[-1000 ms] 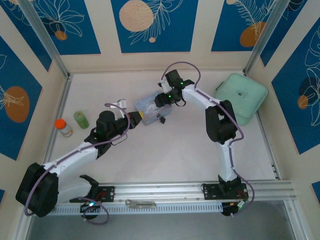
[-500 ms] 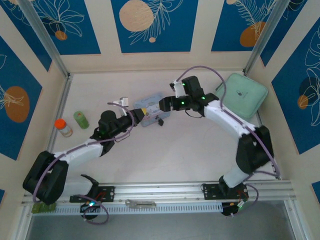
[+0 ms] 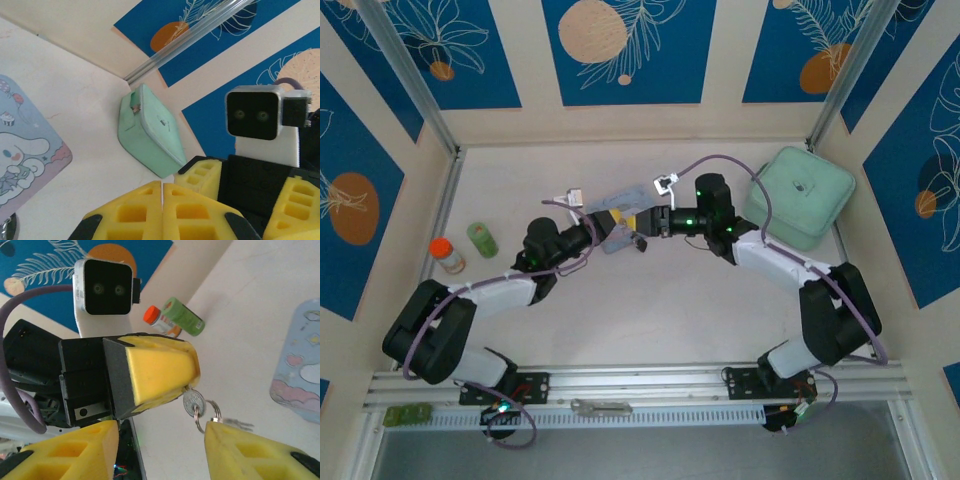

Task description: Unlock the padlock with the key

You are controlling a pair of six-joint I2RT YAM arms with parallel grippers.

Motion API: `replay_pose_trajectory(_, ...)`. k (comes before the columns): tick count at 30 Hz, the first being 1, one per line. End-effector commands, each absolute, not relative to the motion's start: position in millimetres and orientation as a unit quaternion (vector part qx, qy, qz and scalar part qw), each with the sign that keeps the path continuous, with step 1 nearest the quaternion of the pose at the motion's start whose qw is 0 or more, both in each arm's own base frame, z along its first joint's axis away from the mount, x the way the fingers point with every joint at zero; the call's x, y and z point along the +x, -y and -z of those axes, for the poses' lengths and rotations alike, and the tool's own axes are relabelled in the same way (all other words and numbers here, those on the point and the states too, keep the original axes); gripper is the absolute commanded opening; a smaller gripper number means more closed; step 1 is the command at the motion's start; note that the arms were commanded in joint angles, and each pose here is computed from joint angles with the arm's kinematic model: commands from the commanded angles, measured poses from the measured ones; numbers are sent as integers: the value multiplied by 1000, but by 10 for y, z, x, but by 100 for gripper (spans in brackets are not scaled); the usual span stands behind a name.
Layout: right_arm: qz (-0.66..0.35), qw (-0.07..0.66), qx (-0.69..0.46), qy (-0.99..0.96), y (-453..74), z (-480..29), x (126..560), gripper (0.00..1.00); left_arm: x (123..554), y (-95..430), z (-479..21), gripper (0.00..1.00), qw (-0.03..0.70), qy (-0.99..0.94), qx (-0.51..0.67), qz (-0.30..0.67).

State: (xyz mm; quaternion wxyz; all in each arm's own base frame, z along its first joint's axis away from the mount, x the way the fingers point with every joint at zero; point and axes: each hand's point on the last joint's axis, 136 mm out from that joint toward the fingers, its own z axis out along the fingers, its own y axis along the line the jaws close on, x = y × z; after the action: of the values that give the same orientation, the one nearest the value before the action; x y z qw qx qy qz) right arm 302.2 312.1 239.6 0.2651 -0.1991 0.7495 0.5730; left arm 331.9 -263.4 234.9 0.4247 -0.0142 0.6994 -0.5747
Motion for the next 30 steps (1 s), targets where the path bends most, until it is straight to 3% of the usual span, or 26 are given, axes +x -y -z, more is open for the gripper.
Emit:
replay_pose_trajectory(1, -606, 255, -223, -720, -3212, -2502, 2935, 45, 3267, 2699, -2612, 0, 438, -671, 6, 598)
replay_pose_trajectory(10, -598, 248, -221, -729, -3248, -2356, 2972, 40, 3190, 2769, -2708, 0, 434, -664, 18, 609)
replay_pose_trajectory(18, -568, 280, -221, -741, -3160, -2350, 3013, 61, 3116, 2851, -2742, 0, 420, -667, 31, 614)
replay_pose_trajectory(30, -544, 301, -223, -751, -3096, -2285, 3013, 59, 3072, 2886, -2748, 0, 419, -670, 32, 612)
